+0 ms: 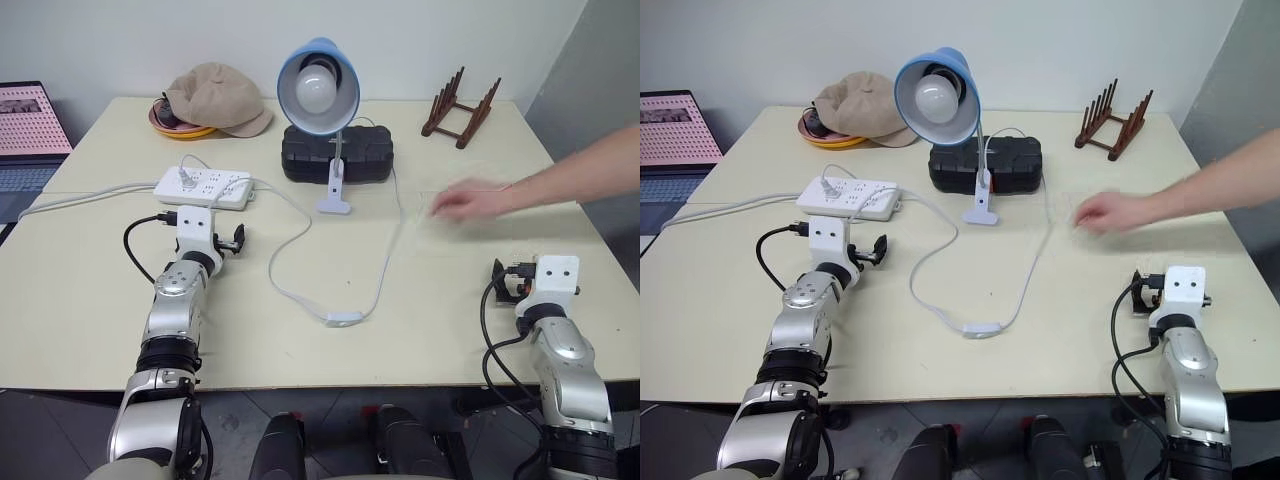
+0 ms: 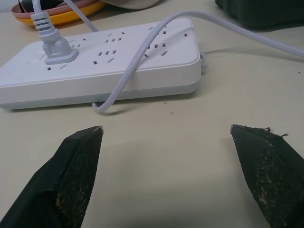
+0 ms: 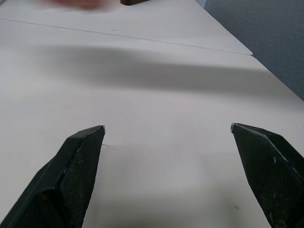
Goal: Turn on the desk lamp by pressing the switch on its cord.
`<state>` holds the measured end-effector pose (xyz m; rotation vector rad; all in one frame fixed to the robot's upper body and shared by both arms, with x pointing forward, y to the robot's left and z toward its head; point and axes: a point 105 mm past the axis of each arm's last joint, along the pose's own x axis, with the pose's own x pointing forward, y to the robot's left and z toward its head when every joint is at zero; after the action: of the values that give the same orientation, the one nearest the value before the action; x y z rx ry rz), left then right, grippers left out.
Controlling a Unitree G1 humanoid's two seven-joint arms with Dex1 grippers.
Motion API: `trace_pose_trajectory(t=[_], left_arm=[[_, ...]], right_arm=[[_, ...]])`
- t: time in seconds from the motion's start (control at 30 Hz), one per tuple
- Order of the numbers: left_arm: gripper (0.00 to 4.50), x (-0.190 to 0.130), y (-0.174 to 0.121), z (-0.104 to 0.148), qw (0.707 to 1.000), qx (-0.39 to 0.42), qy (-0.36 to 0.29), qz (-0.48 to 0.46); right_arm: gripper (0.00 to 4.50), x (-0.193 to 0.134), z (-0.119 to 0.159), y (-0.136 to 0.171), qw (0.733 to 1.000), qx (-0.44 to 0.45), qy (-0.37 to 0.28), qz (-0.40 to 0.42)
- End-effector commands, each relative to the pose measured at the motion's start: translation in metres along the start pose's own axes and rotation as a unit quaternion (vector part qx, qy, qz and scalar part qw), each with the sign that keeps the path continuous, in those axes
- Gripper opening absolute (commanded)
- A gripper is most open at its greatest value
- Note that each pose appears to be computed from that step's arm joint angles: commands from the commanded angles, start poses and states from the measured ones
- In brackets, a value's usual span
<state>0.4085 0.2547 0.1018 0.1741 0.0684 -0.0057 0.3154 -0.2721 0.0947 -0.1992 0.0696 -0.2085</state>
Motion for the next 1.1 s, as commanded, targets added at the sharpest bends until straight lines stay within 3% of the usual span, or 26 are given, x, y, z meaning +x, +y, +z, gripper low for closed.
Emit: trace_pose_trajectory(t=[0.03,0.27,0.33,0.4,0.5,0.57,0.73,0.83,0.93,1.1], left_arm=[[4.50,0.000,0.006,0.016,1.000,0.008,-0.023,-0.001],[4.50,-0.001,0.008,0.018,1.000,0.010,-0.027,-0.008],[4.50,-0.002,0.004,0.021,0.999,0.019,-0.026,-0.040],[4.50,-0.006,-0.005,0.032,0.994,0.012,-0.034,-0.106],[4.50,-0.019,-0.020,0.047,0.972,0.062,-0.036,-0.222],[4.50,-0.029,-0.029,0.055,0.950,0.096,-0.034,-0.294],[4.50,-0.060,-0.057,0.083,0.886,0.128,-0.042,-0.443],[4.50,-0.086,-0.073,0.087,0.840,0.161,-0.039,-0.516],[4.50,-0.118,-0.088,0.086,0.791,0.181,-0.031,-0.584],[4.50,-0.147,-0.093,0.070,0.736,0.243,-0.029,-0.631]], right_arm=[[4.46,0.000,0.014,-0.005,1.000,-0.006,-0.023,-0.006],[4.46,0.000,0.016,0.000,1.000,-0.008,-0.024,0.011],[4.46,0.002,0.022,0.008,0.998,-0.008,-0.031,0.049],[4.46,0.003,0.037,0.031,0.988,-0.003,-0.048,0.150],[4.46,-0.012,0.062,0.074,0.936,-0.007,-0.061,0.346],[4.46,-0.028,0.069,0.096,0.886,-0.038,-0.053,0.459],[4.46,-0.063,0.072,0.139,0.755,-0.098,-0.025,0.648],[4.46,-0.077,0.070,0.154,0.697,-0.122,-0.015,0.707],[4.46,-0.079,0.065,0.170,0.663,-0.159,-0.022,0.731],[4.46,-0.072,0.056,0.193,0.647,-0.188,-0.034,0.738]])
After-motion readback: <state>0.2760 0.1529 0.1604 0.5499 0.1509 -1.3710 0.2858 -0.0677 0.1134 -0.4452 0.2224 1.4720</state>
